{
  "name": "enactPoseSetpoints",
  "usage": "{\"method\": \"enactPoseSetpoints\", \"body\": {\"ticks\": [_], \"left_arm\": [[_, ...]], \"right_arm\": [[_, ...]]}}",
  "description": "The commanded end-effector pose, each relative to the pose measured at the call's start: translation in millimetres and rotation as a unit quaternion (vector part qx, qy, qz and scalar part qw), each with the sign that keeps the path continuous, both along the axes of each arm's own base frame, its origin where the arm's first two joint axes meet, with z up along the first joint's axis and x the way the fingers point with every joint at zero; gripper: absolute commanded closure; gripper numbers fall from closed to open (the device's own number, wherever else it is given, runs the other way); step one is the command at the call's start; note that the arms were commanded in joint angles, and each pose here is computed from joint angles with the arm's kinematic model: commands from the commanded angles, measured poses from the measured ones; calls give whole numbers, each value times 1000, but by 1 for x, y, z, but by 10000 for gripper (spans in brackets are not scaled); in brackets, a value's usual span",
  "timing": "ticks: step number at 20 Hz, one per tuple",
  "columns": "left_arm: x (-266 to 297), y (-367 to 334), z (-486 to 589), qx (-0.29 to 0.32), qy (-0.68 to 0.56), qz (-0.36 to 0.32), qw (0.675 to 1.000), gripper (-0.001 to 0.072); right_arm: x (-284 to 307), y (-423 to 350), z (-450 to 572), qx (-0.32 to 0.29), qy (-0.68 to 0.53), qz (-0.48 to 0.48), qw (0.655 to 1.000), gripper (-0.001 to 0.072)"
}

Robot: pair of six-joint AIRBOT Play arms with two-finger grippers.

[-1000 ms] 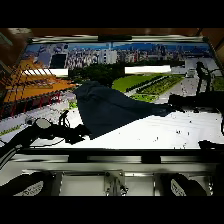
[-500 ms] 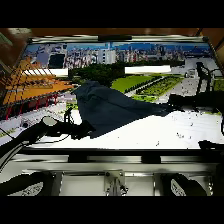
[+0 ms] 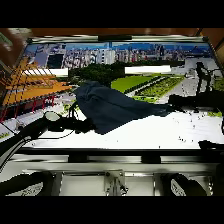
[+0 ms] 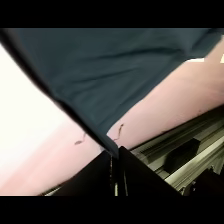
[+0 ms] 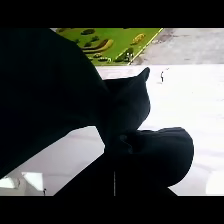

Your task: Fold the shirts.

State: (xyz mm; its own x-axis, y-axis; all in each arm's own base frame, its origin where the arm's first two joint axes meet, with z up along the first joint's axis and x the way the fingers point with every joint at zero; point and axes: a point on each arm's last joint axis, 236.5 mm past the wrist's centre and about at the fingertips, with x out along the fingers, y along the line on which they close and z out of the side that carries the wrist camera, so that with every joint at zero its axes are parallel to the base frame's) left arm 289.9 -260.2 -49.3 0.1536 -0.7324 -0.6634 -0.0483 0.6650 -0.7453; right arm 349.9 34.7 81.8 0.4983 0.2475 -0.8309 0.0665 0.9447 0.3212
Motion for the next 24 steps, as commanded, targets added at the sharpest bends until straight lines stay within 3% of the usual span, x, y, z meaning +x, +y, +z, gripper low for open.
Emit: {"method": "enactPoseSetpoints", "body": {"ticks": [1, 3, 5, 9, 11, 12, 14, 18, 24], "left_arm": [[36, -6, 91, 0, -171, -59, 984, 679], [60, 4, 205, 35, -368, -95, 924, 679], [70, 35, 341, 75, -524, -50, 847, 680], [-2, 105, 575, 74, -716, 73, 691, 679], [-45, 130, 630, 81, -761, 110, 634, 678], [-60, 140, 643, 80, -767, 130, 623, 678], [-70, 150, 638, 97, -756, 139, 633, 678], [-56, 154, 574, 173, -679, 91, 708, 678], [-39, 165, 552, 207, -651, 90, 724, 678]], "right_arm": [[22, -5, 44, -19, -72, 8, 997, 658], [47, -17, 130, -50, -202, -7, 978, 658], [52, -28, 251, -74, -365, -35, 927, 658], [-33, -28, 452, -133, -606, -45, 783, 658], [-80, -27, 494, -149, -650, -51, 744, 658], [-98, -25, 502, -151, -659, -51, 735, 658], [-126, -19, 504, -153, -661, -44, 734, 658], [-153, -15, 482, -176, -627, -26, 759, 658], [-137, -26, 470, -203, -601, -34, 772, 658]]}}
